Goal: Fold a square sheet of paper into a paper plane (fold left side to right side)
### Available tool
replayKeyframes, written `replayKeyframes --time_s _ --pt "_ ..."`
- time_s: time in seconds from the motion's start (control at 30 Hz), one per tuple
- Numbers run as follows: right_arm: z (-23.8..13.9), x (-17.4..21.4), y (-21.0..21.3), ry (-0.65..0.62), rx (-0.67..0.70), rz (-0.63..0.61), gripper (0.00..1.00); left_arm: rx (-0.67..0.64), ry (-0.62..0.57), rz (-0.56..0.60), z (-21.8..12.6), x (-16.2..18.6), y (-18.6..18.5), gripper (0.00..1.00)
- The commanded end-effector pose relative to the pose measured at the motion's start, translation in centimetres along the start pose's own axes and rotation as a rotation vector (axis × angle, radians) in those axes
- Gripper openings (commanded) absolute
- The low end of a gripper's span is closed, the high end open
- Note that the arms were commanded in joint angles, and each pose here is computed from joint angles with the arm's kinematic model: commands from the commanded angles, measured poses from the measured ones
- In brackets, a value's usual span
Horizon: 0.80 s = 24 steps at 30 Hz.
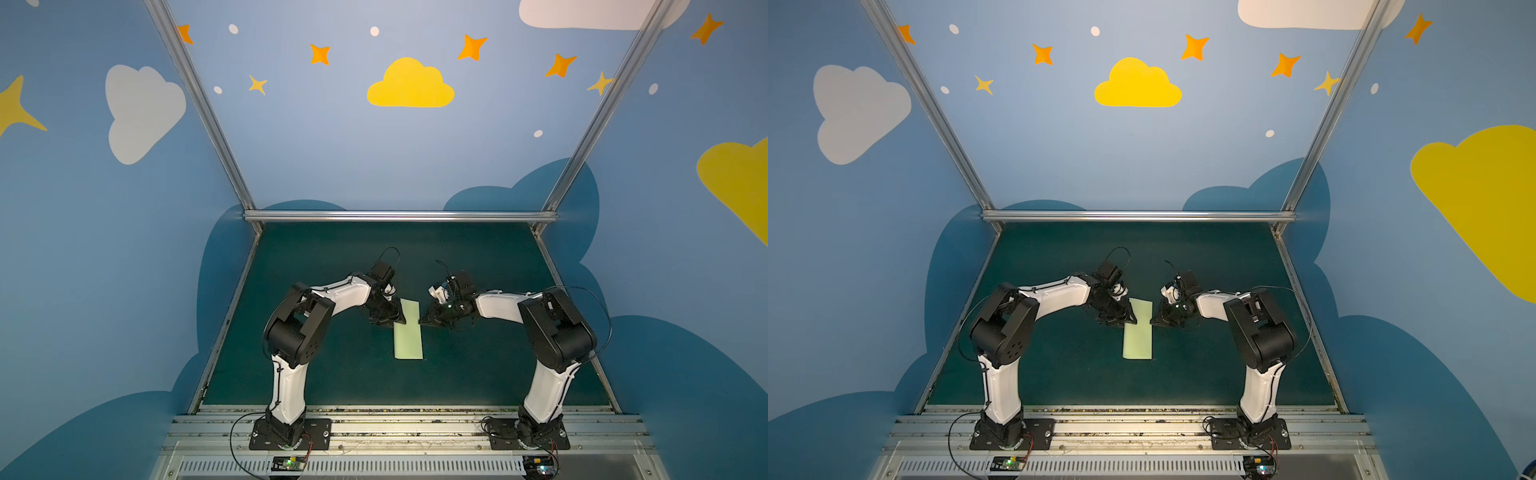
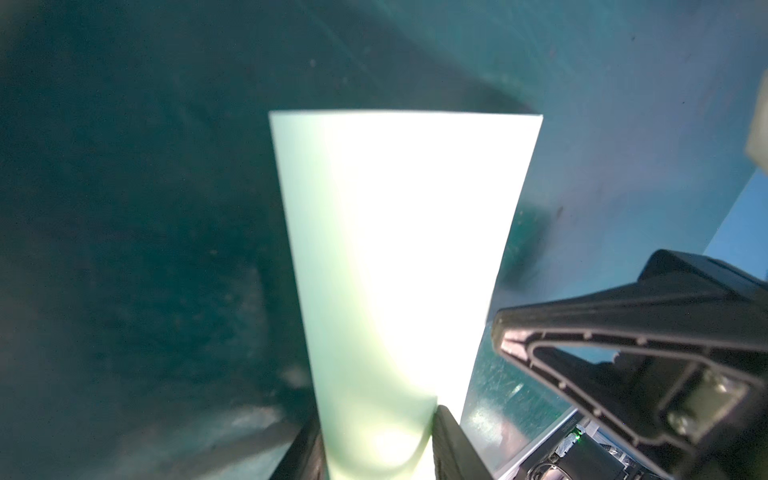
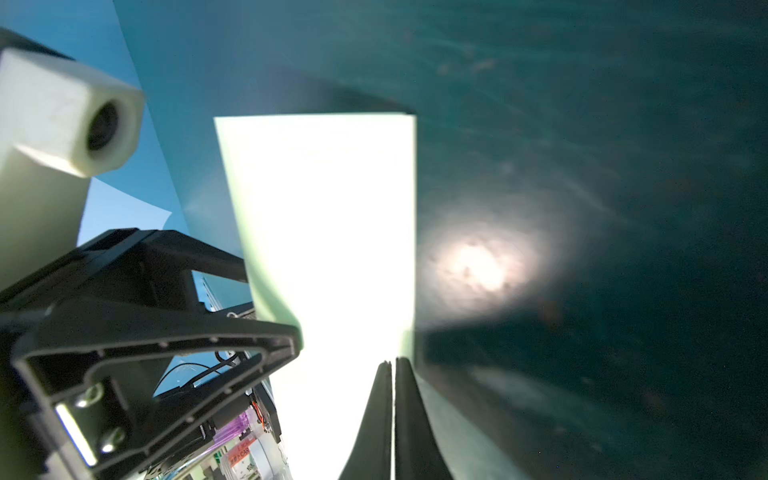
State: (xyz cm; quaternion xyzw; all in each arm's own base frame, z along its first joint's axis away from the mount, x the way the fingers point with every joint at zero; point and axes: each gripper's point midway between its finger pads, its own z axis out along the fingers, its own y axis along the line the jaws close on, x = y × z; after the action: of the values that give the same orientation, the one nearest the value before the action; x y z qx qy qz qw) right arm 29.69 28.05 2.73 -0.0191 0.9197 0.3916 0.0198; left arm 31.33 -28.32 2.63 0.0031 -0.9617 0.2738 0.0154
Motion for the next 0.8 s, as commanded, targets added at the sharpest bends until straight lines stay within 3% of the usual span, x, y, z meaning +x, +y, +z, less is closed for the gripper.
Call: replayKeyframes --time_s 0.0,0.2,0.5,0.77 --pt "0.1 -0.1 0.9 0.002 0.016 -0.032 0.00 -0.052 0.027 -0.004 1.0 0.4 1.4 0.43" --pt "1.3 0.2 0.9 0.022 0.037 -0.038 0.00 -0.053 0.029 -0.001 1.0 0.5 1.4 0.43" --pt "2.6 1.9 -3.1 0.049 0.119 0.011 0.00 -0.047 0.028 0.011 0.7 0.5 1.0 0.44" --pt "2.7 2.7 -4.5 0.055 0.146 0.033 0.00 -0.006 -0.046 0.086 -4.8 -1.1 -1.4 0.51"
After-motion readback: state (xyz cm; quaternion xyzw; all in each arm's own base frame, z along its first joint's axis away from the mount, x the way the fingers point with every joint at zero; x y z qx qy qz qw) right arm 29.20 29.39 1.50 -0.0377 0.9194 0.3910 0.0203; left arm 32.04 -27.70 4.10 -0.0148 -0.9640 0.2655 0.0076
